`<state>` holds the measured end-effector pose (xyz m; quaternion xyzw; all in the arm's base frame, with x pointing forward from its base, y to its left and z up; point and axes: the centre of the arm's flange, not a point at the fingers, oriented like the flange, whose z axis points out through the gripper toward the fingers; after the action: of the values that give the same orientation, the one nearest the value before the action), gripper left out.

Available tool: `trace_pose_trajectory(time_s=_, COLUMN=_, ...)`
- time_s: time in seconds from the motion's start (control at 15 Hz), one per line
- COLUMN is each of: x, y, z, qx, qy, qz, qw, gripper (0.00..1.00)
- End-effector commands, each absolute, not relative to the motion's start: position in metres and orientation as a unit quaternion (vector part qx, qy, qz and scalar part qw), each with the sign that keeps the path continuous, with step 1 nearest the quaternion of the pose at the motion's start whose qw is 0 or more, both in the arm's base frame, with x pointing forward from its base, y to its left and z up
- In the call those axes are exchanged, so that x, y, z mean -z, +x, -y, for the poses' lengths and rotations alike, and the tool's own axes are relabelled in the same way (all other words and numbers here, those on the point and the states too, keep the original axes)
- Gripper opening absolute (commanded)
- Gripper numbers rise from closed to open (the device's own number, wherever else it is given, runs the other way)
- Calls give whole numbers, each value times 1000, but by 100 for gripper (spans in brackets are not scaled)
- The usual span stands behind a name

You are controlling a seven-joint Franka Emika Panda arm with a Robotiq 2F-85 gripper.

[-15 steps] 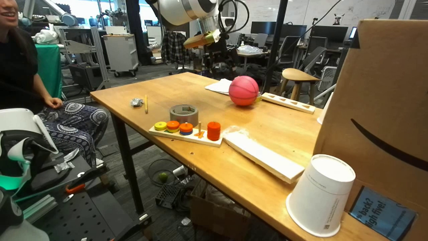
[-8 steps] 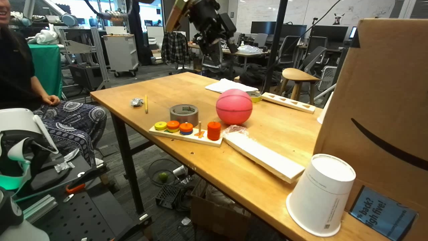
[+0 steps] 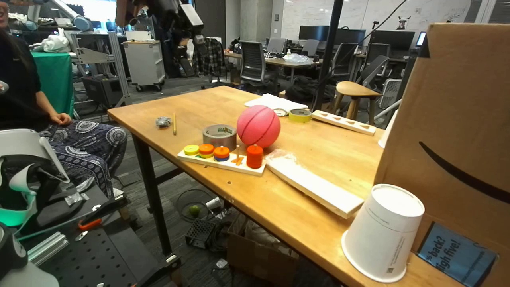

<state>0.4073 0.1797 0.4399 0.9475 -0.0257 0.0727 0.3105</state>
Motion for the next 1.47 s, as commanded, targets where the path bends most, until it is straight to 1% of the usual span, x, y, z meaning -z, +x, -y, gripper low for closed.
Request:
trace_pose_trajectory(time_s=0.0, x=-433, y=384, z=-204, qx=-77, qy=957, qz=-15, qw=281, gripper=100)
trace_pose_trajectory(time_s=0.27, x=-420, y=389, z=-237, qx=-124, qy=965, qz=-73, qw=219, gripper=100)
trace_pose_trajectory(time_s=0.47, x=-413, y=406, z=-267, qx=-157, qy=966, qz=-120, qw=169, gripper=100)
trace_pose_trajectory(time_s=0.67, x=-399, y=425, z=-287, qx=-166, qy=964, qz=-162, qw=130, gripper=100)
trace_pose_trajectory(time_s=0.8, x=-386, y=441, z=-292, qx=-158, qy=964, qz=-180, qw=113, gripper=100)
trace_pose_trajectory(time_s=1.0, x=-361, y=474, z=-282, qx=-119, qy=971, qz=-186, qw=94, gripper=100)
trace_pose_trajectory(time_s=1.4, x=-328, y=546, z=-212, qx=-40, qy=985, qz=-153, qw=68, gripper=100)
